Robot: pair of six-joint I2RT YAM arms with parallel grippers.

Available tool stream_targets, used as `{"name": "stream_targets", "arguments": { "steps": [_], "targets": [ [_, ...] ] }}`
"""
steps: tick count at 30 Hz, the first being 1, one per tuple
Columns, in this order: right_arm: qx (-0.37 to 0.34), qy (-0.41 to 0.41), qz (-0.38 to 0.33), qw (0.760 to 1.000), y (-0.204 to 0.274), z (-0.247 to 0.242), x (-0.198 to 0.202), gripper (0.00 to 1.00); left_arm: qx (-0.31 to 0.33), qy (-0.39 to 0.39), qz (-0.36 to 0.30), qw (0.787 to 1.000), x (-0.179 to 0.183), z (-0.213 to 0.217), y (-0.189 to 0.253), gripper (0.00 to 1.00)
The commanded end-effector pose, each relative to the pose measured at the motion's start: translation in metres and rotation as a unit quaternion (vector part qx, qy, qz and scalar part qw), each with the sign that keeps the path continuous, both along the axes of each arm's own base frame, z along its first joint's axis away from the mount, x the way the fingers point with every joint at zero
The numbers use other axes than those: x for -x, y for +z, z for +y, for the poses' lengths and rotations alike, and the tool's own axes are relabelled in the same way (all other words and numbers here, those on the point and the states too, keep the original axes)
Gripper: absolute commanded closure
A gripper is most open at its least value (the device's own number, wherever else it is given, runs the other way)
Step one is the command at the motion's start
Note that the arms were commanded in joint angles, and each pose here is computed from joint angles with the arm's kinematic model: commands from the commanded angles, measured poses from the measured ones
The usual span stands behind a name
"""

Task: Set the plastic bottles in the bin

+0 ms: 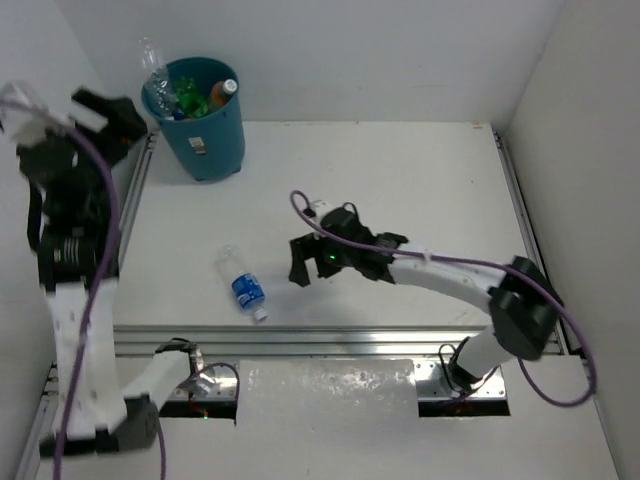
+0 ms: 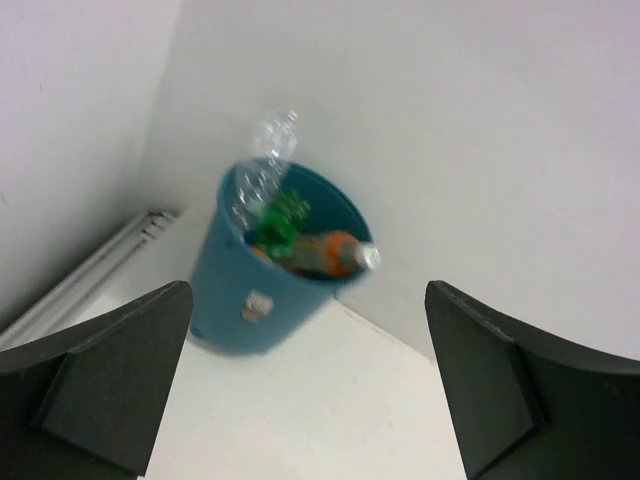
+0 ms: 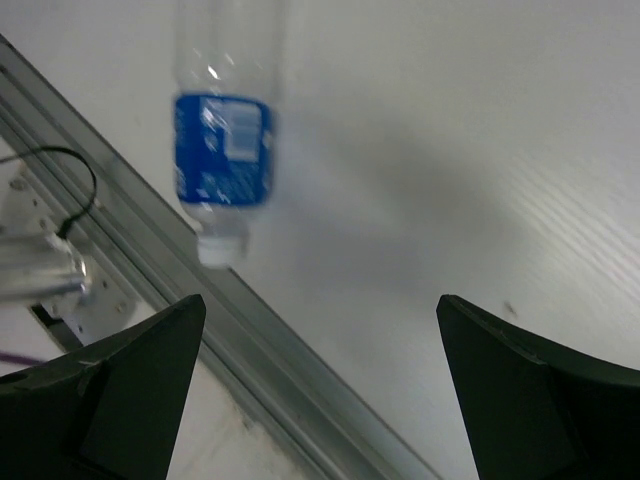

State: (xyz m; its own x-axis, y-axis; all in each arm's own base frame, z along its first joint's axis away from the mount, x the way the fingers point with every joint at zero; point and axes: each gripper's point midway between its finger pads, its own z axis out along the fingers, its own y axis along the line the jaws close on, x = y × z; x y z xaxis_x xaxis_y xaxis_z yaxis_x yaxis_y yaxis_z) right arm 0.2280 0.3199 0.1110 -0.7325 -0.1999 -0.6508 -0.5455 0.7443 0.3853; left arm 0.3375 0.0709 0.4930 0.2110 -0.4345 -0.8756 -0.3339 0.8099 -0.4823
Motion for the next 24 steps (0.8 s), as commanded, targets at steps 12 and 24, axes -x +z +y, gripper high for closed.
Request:
{"name": "stream_targets", "arguments": {
  "steps": [12, 24],
  "targets": [
    [0.093, 0.088, 0.01, 0.992, -0.063, 0.165, -0.018, 0.06, -0.027, -0.107, 0.082, 0.99, 0.105, -0.048, -0.13, 0.0],
    [0.125, 0.059, 0.001, 0.99, -0.077, 0.097, -0.013, 0.73, -0.023, -0.181, 0.119, 0.976, 0.092, -0.074, -0.168, 0.0]
  ]
}}
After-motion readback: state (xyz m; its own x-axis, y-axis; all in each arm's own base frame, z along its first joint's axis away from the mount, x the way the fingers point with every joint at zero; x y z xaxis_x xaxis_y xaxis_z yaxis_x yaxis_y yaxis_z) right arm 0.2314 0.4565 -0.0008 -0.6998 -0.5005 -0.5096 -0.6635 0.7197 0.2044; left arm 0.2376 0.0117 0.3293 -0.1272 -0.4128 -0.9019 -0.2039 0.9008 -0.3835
